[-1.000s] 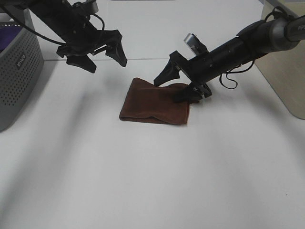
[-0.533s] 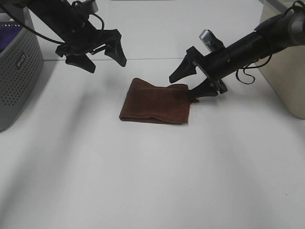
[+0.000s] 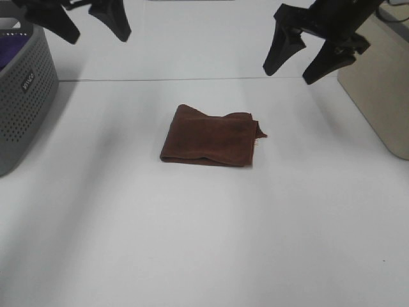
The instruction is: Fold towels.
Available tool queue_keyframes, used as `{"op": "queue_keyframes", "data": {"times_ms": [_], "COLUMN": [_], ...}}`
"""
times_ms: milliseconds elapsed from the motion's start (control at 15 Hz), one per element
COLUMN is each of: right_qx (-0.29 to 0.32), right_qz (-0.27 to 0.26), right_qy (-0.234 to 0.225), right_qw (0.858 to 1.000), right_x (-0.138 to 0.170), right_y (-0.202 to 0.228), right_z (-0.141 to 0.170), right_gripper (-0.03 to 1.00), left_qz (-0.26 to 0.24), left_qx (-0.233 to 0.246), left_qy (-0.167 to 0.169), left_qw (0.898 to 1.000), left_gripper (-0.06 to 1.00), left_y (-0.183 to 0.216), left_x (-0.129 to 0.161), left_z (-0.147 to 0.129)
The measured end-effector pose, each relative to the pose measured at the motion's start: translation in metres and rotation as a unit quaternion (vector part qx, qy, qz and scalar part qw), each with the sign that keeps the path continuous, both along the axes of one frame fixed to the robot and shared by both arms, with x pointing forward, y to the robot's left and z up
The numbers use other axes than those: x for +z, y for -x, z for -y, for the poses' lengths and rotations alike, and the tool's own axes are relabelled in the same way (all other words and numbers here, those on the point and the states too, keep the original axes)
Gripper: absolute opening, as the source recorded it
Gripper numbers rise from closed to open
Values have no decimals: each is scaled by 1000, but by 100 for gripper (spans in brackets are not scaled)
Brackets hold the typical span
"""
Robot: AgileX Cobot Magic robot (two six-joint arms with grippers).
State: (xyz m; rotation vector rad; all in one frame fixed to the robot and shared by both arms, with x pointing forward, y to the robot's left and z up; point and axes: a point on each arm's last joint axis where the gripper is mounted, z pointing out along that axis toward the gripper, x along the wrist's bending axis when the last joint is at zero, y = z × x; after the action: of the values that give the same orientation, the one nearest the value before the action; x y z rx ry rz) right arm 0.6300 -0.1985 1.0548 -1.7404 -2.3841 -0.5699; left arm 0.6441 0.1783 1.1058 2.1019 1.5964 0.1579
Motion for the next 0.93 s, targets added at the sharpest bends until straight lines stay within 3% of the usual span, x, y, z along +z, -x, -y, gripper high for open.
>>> {"op": "queue_keyframes", "data": {"times_ms": [67,133,267,467,600,733,933], "right_qx": [0,0,-3,-7,-14,-13,-10], "right_qz": [15,30,41,59,64,62,48], "right_qy": [26,45,68,92,95,108,117], "right_qw": [1000,999,997,994,993,992,992], "right_x": [14,29,43,63,67,60,41], "right_y": [13,29,54,103,134,180,221], "right_z": [-2,-5,-10,-8,1,19,33], "right_gripper": [80,80,80,80,80,80,80], "left_qz": [6,37,78,113,99,73,77], "left_qx": [4,25,49,67,71,71,71], "left_qy": [-12,-39,-57,-67,-69,-76,-75], "left_qw": [1000,998,994,989,990,992,992], "left_gripper": [85,85,85,85,85,85,85], "left_y": [6,23,47,118,164,235,285], "left_x": [9,39,69,99,89,48,14], "left_z": [-4,-16,-28,-51,-63,-81,-94]}}
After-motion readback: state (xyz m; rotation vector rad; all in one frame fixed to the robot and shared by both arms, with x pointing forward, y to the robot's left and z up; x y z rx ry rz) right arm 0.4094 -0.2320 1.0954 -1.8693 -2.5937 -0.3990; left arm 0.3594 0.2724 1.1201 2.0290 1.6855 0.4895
